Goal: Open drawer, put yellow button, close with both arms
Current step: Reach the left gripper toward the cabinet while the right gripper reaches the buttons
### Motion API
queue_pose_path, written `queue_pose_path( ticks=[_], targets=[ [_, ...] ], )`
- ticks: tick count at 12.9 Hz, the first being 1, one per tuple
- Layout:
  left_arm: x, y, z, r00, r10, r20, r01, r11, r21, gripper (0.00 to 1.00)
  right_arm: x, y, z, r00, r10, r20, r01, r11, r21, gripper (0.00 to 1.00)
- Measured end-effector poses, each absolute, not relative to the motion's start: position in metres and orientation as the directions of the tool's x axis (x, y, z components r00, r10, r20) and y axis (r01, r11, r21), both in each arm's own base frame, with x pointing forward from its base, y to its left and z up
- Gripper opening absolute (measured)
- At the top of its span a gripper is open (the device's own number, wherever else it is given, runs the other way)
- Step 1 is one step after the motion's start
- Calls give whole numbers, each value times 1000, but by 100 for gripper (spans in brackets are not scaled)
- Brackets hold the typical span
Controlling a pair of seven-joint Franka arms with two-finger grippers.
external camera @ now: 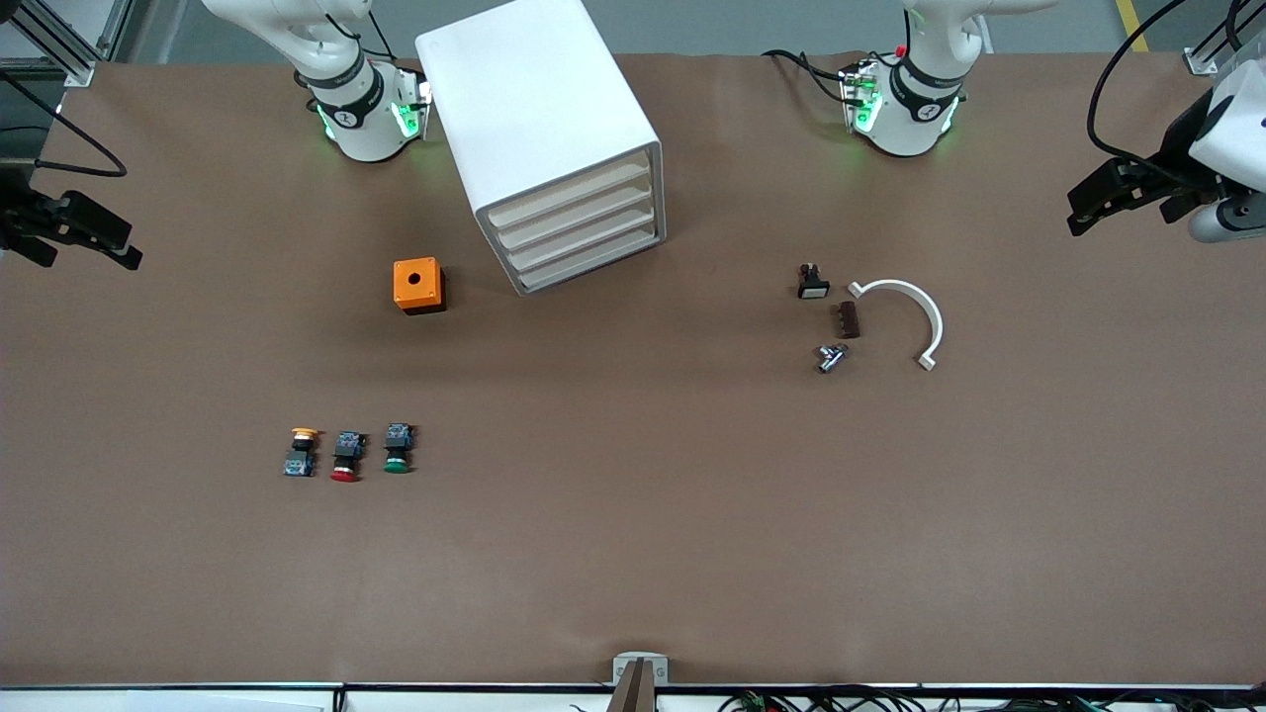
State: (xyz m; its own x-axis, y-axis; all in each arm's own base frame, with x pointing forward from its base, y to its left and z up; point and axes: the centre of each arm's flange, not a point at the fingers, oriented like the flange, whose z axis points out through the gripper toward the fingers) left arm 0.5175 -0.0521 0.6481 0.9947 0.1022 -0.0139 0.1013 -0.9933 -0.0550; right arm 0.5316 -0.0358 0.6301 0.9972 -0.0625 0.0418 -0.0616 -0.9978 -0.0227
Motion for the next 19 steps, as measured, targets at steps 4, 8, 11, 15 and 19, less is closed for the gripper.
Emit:
queue_pose_path(
  ticks=[4,8,11,15,19],
  targets=[
    [520,-52,647,995,103,-16,102,-993,-55,100,532,-35,629,997,-61,40,-60,-998,-23,100],
    [533,-52,636,994,102,-34,100,-993,-54,100,532,-35,627,998,-61,31,-60,-998,-23,100],
    [553,-59,599,991,89,-101,84,-995,-59,100,537,-37,617,998,-65,14,-65,-998,-21,96],
    [582,-88,525,972,83,-218,68,-995,-73,100,564,-43,585,997,-77,24,-77,-997,-18,100],
    [597,-129,447,895,299,-332,274,-954,-121,100,595,-39,514,995,-74,-63,-76,-997,-26,97]
  ],
)
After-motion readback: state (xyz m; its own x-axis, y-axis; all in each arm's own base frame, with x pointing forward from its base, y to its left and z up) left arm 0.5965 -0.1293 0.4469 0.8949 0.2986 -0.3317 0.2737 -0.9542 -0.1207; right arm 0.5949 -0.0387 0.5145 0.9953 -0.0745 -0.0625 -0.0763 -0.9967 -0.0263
